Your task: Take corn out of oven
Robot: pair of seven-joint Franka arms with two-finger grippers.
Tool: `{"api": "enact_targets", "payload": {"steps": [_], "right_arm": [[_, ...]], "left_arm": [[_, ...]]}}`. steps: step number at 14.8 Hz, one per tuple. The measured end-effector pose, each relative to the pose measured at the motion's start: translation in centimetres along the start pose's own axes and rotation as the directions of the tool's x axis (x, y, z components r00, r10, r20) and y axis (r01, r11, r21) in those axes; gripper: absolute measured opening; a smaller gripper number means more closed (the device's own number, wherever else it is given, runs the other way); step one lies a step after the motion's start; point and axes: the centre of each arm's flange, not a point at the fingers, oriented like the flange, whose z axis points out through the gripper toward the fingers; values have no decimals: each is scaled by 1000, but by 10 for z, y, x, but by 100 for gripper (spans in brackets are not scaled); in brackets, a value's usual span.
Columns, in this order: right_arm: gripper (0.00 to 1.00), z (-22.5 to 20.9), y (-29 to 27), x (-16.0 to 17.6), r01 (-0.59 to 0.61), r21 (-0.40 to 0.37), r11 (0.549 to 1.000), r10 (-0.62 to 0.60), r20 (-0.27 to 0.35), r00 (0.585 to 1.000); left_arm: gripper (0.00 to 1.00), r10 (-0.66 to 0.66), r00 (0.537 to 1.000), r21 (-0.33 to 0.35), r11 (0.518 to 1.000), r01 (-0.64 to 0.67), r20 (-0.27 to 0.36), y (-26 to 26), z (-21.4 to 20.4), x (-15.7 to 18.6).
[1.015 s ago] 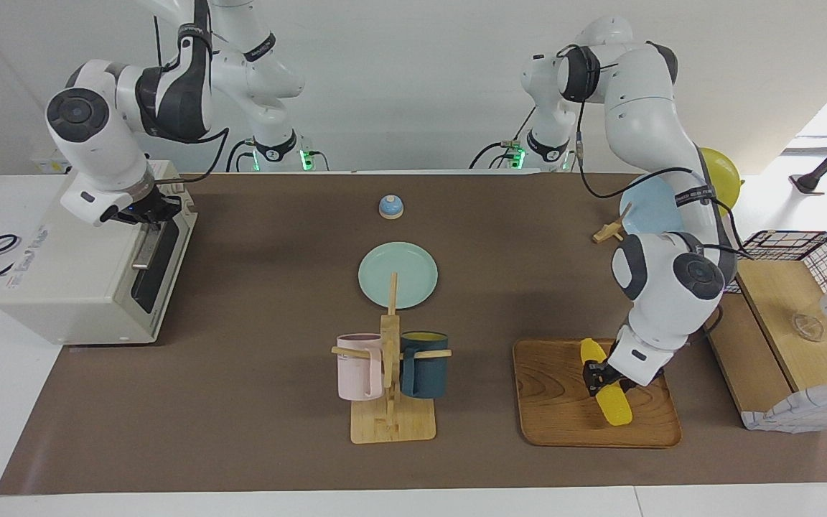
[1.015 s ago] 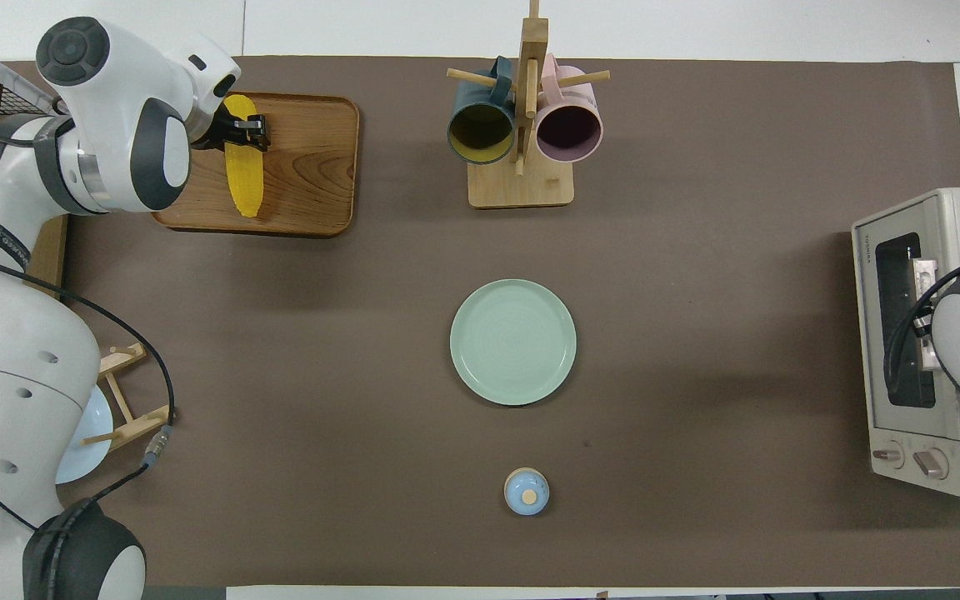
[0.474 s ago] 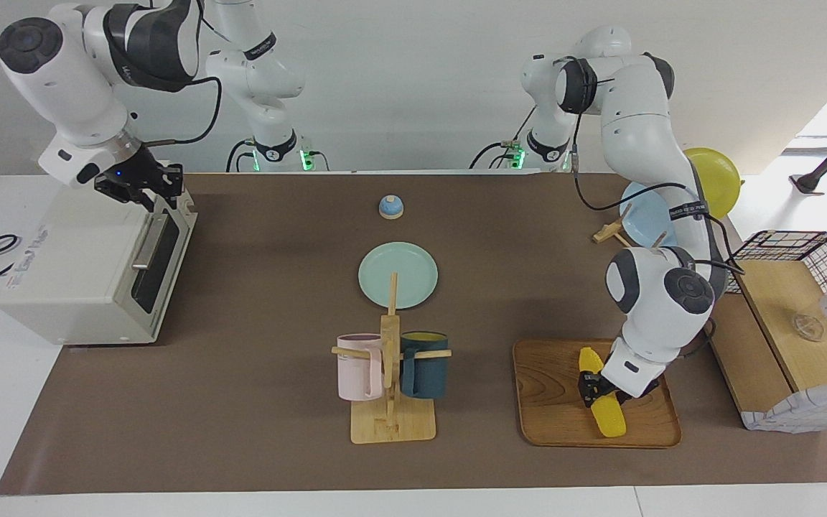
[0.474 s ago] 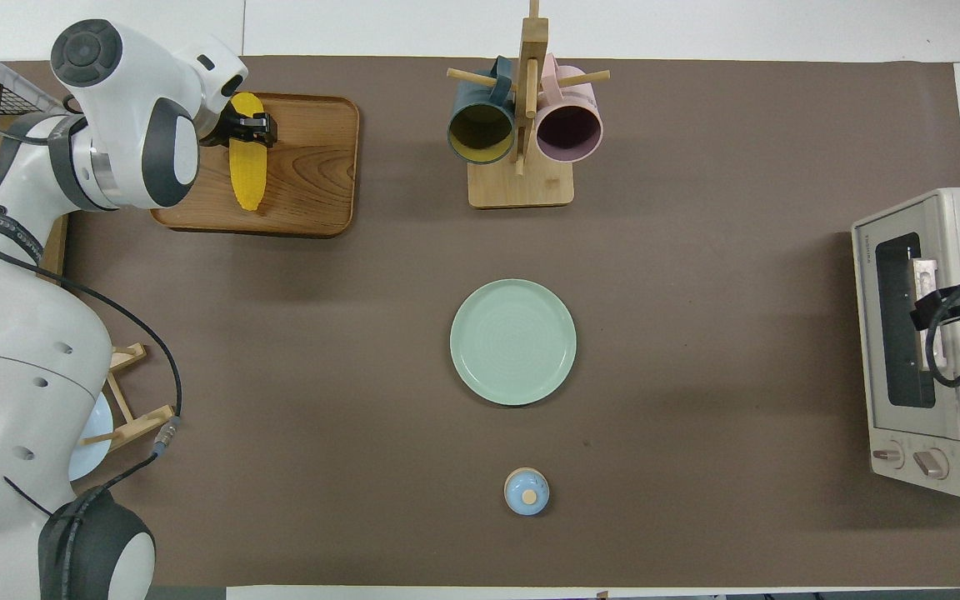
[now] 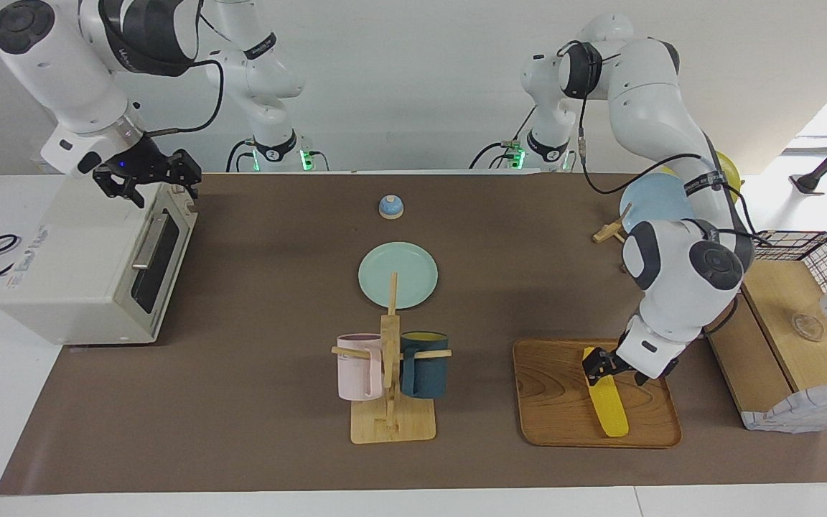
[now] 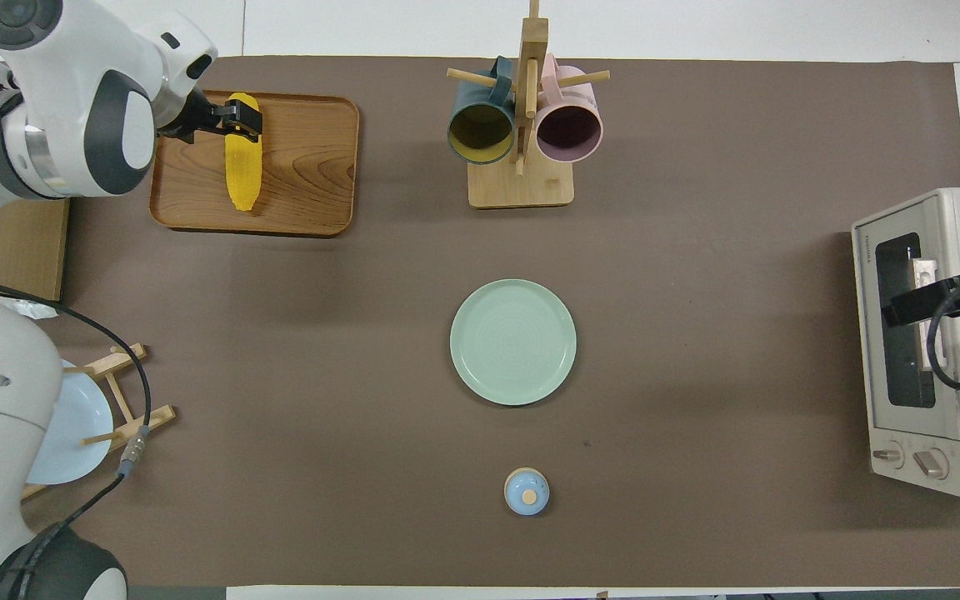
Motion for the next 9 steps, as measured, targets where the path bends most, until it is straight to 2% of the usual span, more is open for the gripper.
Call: {"api": "enact_targets", "payload": {"steps": [5, 9], "right_arm": [[100, -12, -17, 7, 26, -6, 1000, -26, -24, 999], [100, -16, -27, 12, 4, -25, 1000, -5, -29, 1000]], "left_arm": [[100, -56, 996, 10, 998, 55, 76, -38, -117, -47], [100, -84, 988, 1, 996, 84, 129, -42, -207, -98]]}}
